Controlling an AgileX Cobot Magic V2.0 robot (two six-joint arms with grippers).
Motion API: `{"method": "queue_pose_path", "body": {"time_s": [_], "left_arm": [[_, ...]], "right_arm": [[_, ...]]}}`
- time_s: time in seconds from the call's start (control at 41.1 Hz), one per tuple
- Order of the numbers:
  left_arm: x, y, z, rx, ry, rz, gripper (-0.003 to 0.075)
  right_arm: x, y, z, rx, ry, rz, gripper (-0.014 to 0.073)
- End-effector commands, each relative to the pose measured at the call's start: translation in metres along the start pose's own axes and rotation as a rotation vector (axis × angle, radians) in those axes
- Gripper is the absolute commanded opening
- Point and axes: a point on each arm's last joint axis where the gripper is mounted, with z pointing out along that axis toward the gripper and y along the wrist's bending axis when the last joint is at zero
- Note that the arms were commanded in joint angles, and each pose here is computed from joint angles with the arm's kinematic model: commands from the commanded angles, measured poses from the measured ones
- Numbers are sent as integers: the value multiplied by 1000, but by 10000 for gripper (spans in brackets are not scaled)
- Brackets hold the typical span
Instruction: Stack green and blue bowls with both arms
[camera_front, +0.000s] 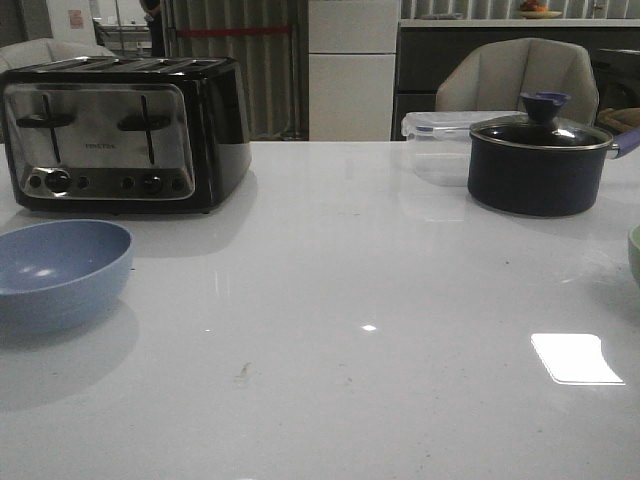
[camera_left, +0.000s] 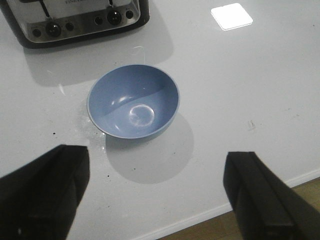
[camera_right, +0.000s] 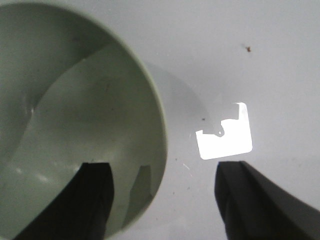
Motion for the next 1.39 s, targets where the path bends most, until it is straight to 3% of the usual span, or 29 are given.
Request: {"method": "queue_pose_path", "body": {"time_s": [0.0,0.609,0.877,1.023,1.339,1.364], "left_arm": [[-15,0,-4,3,-96,-5,599],[-15,0,-4,3,-96,-5,599],[-15,0,-4,3,-94,-5,599],[-15,0,-4,3,-94,-5,599],[-15,0,-4,3,-94,-5,598],[-15,0,-4,3,-93,-5,598]], "right_arm": [[-16,0,-13,-7,-72,-5,479],[-28,1,6,-43,-46,-5,112],[-26,13,-32,-51,-161,-65,62],[-18,50,-64,-122,-262,-173,62],[26,186,-70,-314,-272,-531,62],[73,252,-105,-333,-302,-875,484]]}}
